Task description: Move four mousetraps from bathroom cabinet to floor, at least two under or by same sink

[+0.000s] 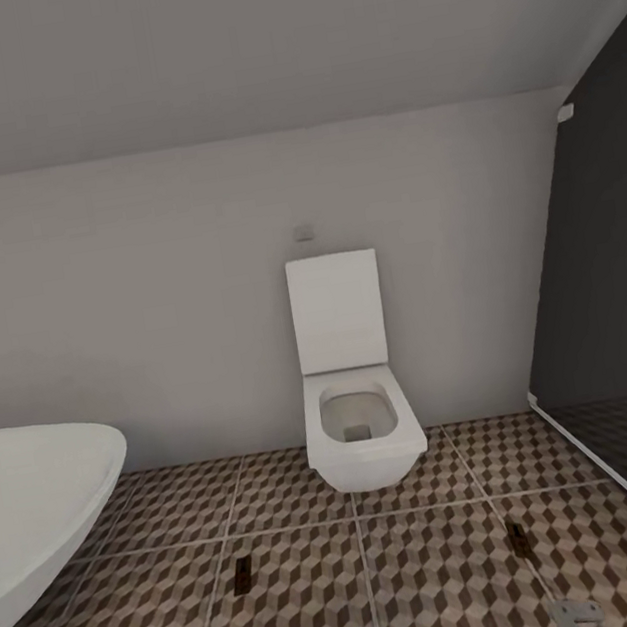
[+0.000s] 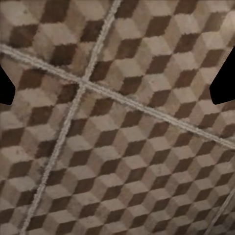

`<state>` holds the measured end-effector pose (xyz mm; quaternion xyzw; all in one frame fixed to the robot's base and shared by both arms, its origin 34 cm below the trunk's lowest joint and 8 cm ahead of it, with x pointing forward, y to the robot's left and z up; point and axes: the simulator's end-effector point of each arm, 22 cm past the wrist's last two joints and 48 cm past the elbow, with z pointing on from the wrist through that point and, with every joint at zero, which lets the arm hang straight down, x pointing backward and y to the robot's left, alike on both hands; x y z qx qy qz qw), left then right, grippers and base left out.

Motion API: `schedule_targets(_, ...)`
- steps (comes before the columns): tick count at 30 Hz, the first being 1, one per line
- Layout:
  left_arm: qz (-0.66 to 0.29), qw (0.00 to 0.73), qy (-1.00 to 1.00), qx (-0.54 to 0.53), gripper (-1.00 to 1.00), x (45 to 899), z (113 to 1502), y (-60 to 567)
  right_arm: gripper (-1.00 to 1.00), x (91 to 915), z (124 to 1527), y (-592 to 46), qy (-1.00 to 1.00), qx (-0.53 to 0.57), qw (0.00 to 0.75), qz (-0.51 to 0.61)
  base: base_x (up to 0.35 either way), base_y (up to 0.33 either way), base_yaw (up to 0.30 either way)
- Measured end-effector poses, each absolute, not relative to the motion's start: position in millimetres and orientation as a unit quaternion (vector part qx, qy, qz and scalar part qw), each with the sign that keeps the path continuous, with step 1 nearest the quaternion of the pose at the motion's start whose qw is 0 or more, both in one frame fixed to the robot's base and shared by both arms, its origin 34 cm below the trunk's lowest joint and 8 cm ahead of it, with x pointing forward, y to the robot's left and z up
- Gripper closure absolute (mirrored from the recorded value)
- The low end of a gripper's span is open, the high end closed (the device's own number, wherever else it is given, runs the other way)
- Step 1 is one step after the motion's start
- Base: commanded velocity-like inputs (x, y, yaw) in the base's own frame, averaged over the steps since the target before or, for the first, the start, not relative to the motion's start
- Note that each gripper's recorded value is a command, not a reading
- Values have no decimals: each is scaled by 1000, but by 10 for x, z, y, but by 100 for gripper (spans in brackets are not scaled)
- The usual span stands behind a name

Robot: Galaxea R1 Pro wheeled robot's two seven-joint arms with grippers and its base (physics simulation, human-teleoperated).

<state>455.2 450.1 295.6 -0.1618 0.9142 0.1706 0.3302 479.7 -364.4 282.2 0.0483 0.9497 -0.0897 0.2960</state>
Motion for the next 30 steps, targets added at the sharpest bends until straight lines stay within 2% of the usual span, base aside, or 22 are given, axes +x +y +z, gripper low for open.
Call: schedule_targets(30, 170, 330, 915, -160, -100, 4706, 3611, 4486, -100, 4950, 3480, -3644, 950, 48, 296, -90, 0, 0, 0)
